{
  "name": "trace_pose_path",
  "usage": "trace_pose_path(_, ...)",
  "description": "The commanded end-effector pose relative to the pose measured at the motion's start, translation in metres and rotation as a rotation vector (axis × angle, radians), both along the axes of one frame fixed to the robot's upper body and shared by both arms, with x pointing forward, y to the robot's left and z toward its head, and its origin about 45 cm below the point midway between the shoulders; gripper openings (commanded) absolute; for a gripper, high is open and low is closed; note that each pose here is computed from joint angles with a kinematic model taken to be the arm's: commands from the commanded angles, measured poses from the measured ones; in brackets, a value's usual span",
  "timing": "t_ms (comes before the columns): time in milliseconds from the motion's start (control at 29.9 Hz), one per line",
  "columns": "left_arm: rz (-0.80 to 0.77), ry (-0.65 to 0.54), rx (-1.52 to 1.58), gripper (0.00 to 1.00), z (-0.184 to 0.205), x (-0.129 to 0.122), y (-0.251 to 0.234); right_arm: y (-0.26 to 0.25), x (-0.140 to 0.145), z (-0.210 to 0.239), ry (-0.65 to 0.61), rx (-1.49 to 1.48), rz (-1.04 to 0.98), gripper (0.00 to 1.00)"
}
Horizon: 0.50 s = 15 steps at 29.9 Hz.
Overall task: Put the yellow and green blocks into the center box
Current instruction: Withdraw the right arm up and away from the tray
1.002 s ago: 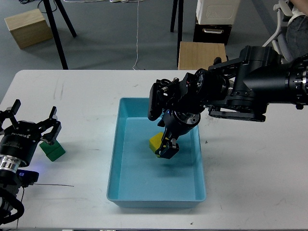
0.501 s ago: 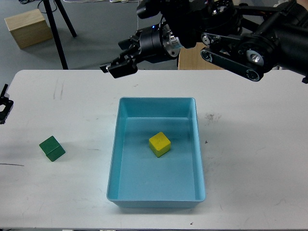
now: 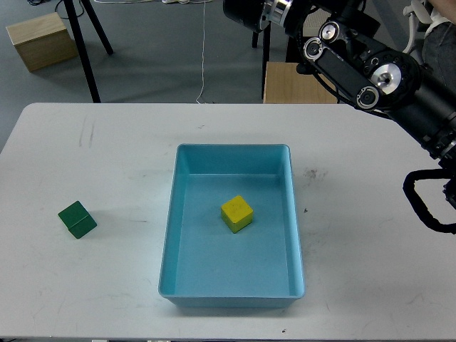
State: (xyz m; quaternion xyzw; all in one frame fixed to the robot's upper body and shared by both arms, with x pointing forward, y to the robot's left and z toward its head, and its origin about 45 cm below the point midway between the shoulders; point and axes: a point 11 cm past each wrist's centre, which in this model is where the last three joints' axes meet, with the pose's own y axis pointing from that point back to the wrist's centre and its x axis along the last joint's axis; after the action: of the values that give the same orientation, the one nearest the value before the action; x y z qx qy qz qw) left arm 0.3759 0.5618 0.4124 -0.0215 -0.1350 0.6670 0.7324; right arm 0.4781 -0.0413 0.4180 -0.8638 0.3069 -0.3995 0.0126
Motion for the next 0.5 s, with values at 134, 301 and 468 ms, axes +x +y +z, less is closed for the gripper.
trace_pose_path(134,-0.035,0.128,0.641,1.00,0.017,0.017,-0.020,-0.003,-0.020,-0.012,0.147,0.351,0.001,0.99)
trace_pose_path(301,-0.121,0.122,0.823,1.00,0.023,0.012,-0.048,-0.045,-0.022,-0.032,0.221,0.506,-0.115,0.99)
trace_pose_path(468,-0.374,0.154,1.187,1.00,-0.002,-0.002,-0.112,-0.107,-0.031,-0.042,0.214,0.537,-0.227,0.99)
